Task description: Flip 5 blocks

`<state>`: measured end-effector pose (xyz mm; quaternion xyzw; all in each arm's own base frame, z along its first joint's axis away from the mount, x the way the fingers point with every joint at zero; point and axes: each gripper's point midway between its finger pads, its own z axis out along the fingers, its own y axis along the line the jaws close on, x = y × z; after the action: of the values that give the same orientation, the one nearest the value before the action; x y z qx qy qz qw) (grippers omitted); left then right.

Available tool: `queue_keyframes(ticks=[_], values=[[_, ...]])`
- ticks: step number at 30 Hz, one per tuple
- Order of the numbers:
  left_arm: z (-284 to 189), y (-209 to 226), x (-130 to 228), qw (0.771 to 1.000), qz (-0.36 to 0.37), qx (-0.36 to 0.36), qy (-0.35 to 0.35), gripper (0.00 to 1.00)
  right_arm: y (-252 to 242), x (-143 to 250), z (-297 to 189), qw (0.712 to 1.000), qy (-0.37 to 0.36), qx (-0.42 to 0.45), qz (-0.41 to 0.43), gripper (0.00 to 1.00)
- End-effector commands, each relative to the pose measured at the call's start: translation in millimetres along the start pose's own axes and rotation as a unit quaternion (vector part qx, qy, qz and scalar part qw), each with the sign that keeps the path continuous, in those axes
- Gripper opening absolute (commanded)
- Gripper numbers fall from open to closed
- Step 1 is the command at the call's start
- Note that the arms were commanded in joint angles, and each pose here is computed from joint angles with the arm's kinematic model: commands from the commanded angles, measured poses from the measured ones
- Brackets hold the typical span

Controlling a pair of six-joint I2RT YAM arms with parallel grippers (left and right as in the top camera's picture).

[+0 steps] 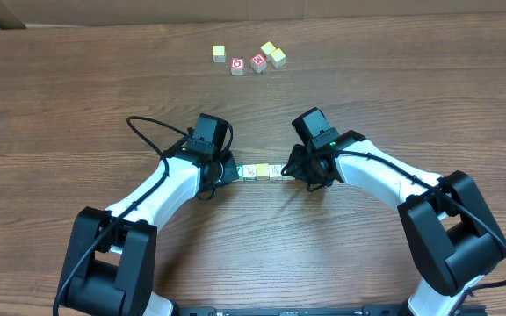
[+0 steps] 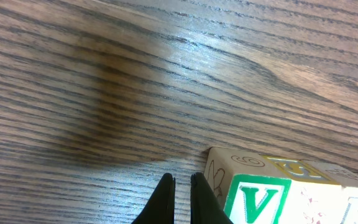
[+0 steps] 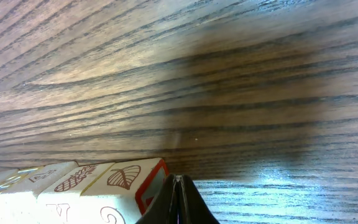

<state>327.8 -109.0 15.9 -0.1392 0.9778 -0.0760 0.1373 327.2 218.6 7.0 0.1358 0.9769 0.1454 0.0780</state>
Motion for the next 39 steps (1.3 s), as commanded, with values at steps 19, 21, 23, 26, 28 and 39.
queue_keyframes(ticks=[19,21,23,26,28,39], values=[[-4,-6,-6,1.0,0.013,0.009,-0.011,0.04,2,1,1,1.0,0.002,-0.004,-0.003,0.04],[-3,-7,-8,1.0,0.02,0.012,-0.015,0.04,2,1,1,1.0,0.002,-0.004,-0.003,0.04],[-3,-9,-10,0.999,0.02,0.015,-0.019,0.04,2,1,1,1.0,0.002,-0.004,-0.003,0.04],[-3,-9,-11,0.999,0.02,0.017,-0.021,0.04,2,1,1,1.0,0.002,-0.004,-0.003,0.04],[-3,-8,-9,1.0,0.021,0.014,-0.016,0.04,2,1,1,1.0,0.002,-0.004,-0.003,0.04],[6,-4,-3,1.0,0.029,0.005,-0.003,0.04,2,1,1,1.0,0.002,-0.004,-0.003,0.04]])
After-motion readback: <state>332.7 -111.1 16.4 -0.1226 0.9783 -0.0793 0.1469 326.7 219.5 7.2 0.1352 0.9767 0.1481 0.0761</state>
